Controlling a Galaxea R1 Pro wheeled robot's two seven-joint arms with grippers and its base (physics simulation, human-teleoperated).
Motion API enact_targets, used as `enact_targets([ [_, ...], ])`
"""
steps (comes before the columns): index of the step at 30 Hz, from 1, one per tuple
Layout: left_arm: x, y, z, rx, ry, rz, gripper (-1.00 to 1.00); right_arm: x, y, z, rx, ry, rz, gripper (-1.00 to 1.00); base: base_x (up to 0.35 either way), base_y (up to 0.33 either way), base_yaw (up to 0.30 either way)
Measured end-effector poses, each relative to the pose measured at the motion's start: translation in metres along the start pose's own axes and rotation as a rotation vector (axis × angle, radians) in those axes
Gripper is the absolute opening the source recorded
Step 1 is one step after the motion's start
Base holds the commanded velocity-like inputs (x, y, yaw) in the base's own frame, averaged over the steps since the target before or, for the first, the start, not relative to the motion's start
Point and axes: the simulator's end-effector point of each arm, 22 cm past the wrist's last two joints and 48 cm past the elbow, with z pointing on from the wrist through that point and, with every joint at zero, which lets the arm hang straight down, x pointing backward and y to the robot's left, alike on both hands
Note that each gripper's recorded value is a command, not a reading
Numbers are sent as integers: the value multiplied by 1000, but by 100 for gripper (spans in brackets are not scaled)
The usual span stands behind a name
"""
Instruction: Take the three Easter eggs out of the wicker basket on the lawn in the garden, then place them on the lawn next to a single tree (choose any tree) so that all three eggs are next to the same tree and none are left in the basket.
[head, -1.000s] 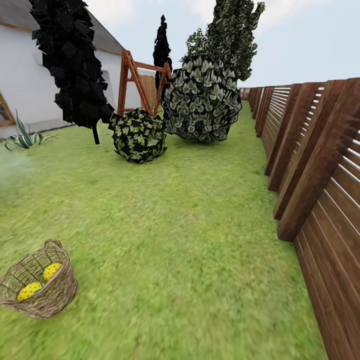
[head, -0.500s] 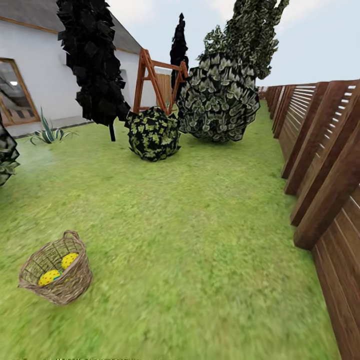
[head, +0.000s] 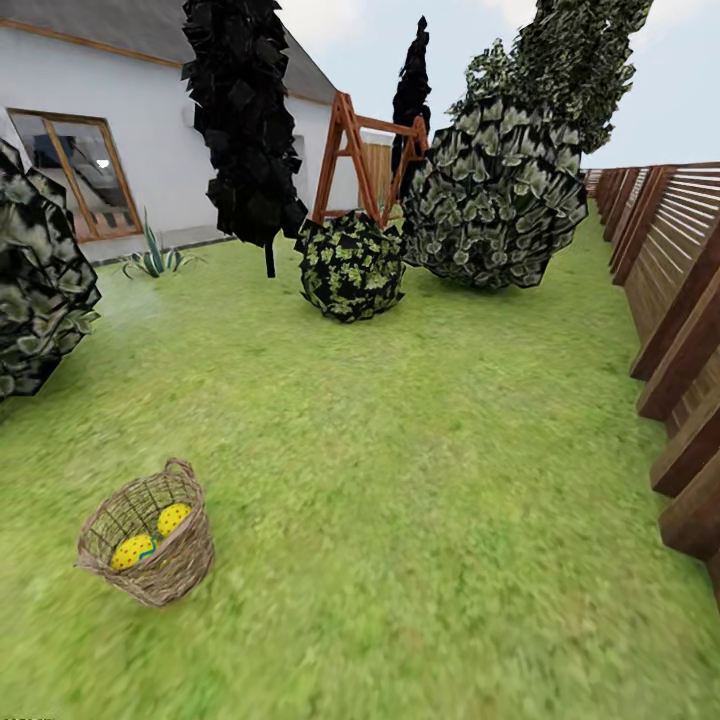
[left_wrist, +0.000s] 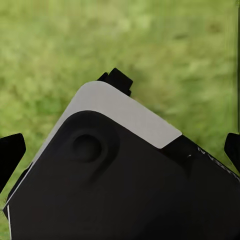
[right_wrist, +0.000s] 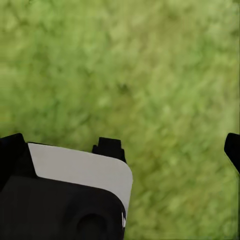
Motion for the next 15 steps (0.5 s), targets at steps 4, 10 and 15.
enact_targets([
  [4,1,0,0,-1,2,0,100,1,0,0,0,3,1,100,324,0,270],
  [10,2,1,1,-3,5,1,100,3,0,0,-1,7,0,100,324,0,270],
  [15,4,0,1,-3,9,2,100,4,1,1,-2,10,0,100,116,0,270],
])
